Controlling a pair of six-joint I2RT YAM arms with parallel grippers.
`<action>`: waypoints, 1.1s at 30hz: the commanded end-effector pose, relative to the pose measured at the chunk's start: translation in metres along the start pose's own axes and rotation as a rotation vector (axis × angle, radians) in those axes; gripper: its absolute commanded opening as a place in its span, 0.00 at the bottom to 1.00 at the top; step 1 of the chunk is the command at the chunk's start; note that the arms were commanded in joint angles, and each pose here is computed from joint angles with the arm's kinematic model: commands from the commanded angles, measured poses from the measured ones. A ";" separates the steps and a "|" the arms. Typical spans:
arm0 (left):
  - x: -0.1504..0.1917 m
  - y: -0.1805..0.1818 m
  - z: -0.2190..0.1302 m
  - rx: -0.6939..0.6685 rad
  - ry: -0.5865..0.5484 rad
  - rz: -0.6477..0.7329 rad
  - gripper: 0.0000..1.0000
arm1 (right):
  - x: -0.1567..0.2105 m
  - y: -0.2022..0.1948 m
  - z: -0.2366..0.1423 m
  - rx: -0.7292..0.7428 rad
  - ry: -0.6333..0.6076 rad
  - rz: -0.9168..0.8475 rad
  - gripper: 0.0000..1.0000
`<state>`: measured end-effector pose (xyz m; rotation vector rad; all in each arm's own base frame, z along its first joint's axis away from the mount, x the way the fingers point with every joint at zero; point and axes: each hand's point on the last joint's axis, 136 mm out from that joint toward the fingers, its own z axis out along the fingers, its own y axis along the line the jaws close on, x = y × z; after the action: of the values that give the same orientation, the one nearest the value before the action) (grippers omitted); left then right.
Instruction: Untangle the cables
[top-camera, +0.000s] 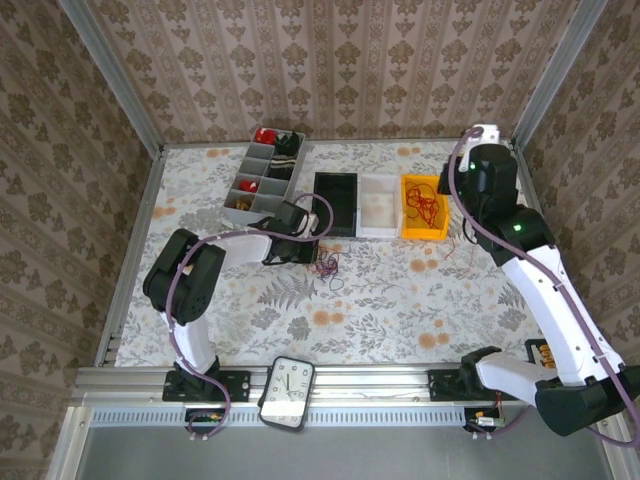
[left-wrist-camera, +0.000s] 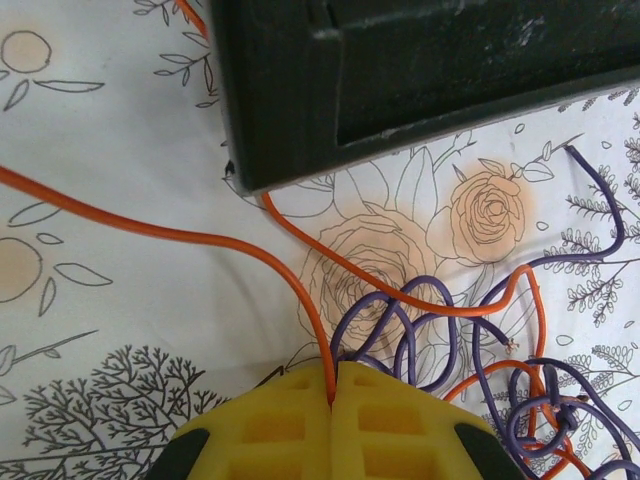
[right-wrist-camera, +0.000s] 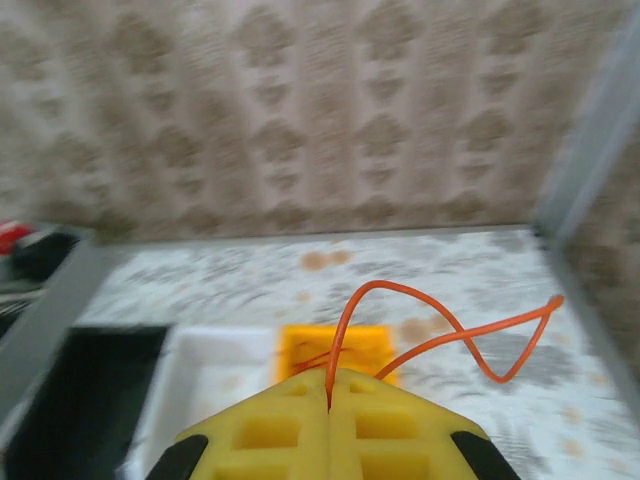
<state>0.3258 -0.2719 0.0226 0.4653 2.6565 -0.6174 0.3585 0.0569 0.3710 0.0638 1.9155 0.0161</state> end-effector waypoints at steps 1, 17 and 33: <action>0.004 -0.003 0.011 0.022 0.029 0.027 0.00 | 0.034 0.072 0.000 -0.325 0.148 0.000 0.00; 0.008 0.003 0.002 -0.011 0.005 0.013 0.00 | 0.016 0.194 0.070 -0.726 0.215 0.210 0.00; 0.013 0.008 -0.003 -0.039 -0.004 0.015 0.00 | 0.134 0.121 0.225 -0.274 0.465 0.148 0.03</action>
<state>0.3262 -0.2696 0.0232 0.4606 2.6273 -0.6088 0.5277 0.1840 0.1992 0.0109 2.2734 0.5096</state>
